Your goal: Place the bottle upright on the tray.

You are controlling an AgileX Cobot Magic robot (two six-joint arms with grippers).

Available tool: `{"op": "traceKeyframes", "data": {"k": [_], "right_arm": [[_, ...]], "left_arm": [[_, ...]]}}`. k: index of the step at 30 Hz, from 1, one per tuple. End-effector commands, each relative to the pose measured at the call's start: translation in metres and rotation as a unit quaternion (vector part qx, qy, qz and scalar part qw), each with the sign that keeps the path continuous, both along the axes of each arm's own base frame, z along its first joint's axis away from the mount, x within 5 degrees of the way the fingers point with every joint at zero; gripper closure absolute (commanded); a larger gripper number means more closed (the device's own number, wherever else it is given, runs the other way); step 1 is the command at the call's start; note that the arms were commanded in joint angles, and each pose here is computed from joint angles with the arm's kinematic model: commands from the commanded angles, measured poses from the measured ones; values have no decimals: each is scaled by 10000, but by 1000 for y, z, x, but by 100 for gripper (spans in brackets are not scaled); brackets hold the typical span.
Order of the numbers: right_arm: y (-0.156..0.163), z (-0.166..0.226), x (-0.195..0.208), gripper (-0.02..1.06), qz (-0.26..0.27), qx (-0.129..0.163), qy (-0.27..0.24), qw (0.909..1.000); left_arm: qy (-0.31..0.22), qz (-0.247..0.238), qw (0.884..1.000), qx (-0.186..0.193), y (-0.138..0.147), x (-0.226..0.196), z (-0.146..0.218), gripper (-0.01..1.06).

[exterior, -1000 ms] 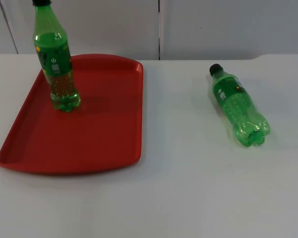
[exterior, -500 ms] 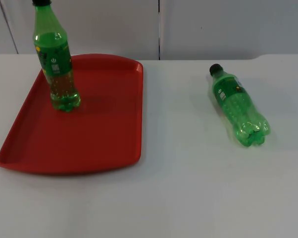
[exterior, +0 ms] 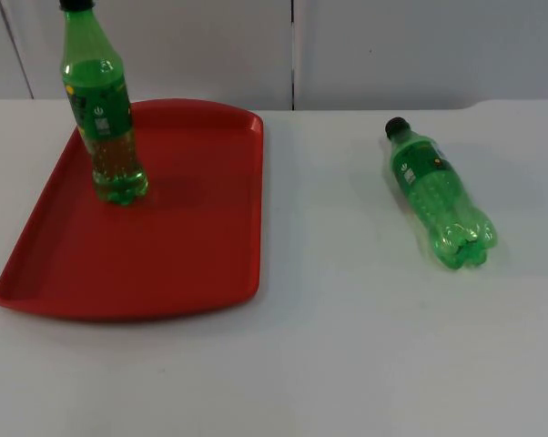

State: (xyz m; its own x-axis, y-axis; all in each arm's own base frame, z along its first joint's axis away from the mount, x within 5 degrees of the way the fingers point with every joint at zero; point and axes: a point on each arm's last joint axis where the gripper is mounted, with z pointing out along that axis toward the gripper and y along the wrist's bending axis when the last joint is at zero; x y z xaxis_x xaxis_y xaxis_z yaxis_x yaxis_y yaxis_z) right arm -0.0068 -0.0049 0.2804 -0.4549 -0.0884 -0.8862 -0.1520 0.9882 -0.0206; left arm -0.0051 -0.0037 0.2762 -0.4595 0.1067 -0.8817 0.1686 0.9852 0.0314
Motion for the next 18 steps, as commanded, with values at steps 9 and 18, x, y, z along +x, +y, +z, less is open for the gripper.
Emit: {"op": "traceKeyframes", "data": {"k": [9, 18], "right_arm": [[0, 0, 0, -1, -2, -10, -47, 10000], [0, 0, 0, -1, -2, -10, -47, 10000]], "left_arm": [[25, -43, 9999, -102, -2, -1, -1, 0], [29, -28, 9999, -128, -2, -1, -1, 0]]}}
